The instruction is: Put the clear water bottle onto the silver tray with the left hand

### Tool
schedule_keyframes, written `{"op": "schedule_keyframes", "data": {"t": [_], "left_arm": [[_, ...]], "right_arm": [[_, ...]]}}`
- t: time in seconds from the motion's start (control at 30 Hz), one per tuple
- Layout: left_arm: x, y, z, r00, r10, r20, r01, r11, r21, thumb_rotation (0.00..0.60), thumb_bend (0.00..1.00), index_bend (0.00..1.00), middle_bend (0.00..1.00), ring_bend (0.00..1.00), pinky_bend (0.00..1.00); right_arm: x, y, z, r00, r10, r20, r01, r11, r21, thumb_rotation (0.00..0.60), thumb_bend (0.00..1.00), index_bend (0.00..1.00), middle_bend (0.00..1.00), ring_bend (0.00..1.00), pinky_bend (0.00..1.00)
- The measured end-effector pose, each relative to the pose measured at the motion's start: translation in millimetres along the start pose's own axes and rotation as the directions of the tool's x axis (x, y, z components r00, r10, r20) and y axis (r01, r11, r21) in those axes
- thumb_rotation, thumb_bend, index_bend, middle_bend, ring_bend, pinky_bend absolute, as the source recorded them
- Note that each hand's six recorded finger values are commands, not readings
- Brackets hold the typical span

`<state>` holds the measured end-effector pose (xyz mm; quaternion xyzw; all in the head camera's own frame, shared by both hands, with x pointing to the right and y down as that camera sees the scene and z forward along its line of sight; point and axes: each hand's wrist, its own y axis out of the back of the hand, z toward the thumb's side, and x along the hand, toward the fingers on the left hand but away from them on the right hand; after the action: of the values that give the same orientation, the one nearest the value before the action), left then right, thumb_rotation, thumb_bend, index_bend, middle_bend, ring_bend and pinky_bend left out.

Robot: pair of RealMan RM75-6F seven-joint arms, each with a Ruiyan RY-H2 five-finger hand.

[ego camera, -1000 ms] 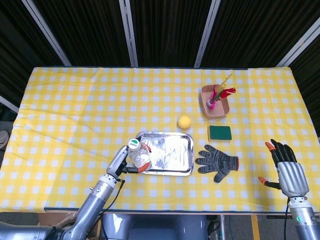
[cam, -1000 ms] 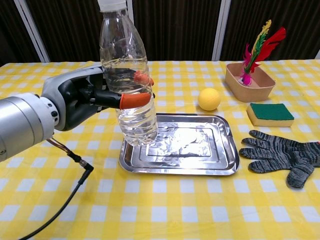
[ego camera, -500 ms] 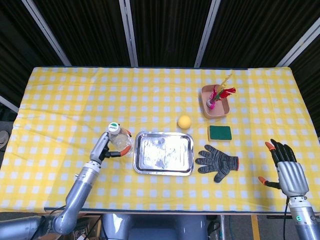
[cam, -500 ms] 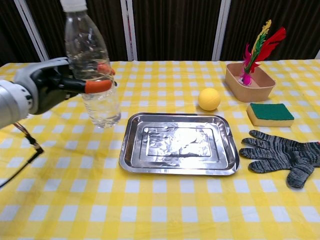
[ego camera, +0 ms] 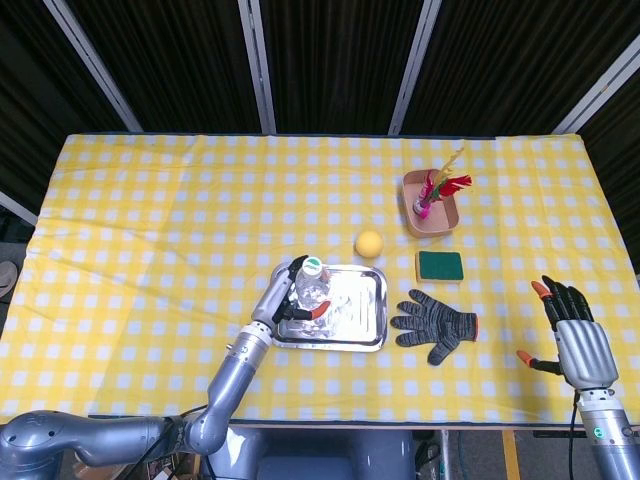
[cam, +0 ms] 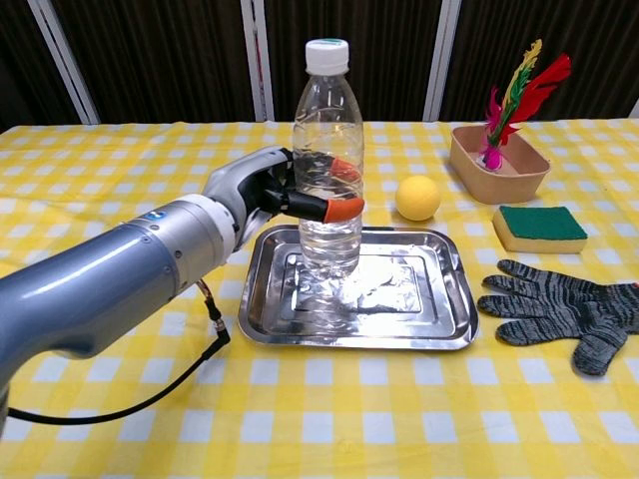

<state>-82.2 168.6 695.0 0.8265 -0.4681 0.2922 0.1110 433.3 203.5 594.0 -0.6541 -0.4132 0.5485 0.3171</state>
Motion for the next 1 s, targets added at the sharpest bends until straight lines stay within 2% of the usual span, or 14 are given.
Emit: {"op": "schedule_keyframes", "data": {"t": [0.27,0.57,0.7,0.83,1.0], "left_arm": [[12,-7,-6,1.0,0.018,0.003,-0.018,1.0,0.023,0.6,0.46,0.49,0.46,0.01,0.0],[21,-17,-30,0.999,-0.013,-0.031,0.014,1.0,0.017,0.6,0.43,0.47,0.44,0.0,0.0],[23,-23,-38,0.998,-0.041,-0.038,0.042,0.999,0.018,0.6,0.34,0.41,0.38,0.0,0.0],[22,-27,-39,0.998,-0.064,-0.023,0.065,0.997,0.04,0.6,0.22,0.29,0.27,0.0,0.0],[16,-25,-33,0.996,-0.088,0.014,0.087,0.995,0.057,0.6,0.12,0.11,0.09,0.0,0.0]], "right_arm": [[0,7,-4,1.0,-0.019,0.001,0.019,0.999,-0.036,0.6,0.05,0.06,0.0,0.0,0.0],[0,7,-3,1.0,-0.02,-0.014,0.019,0.999,-0.046,0.6,0.05,0.06,0.0,0.0,0.0],[0,9,-4,1.0,-0.026,-0.011,0.025,0.999,-0.048,0.6,0.05,0.06,0.0,0.0,0.0],[1,10,-4,0.999,-0.029,-0.012,0.029,0.998,-0.05,0.6,0.05,0.06,0.0,0.0,0.0],[1,9,-2,0.999,-0.027,-0.02,0.026,0.999,-0.048,0.6,0.05,0.05,0.0,0.0,0.0]]}}
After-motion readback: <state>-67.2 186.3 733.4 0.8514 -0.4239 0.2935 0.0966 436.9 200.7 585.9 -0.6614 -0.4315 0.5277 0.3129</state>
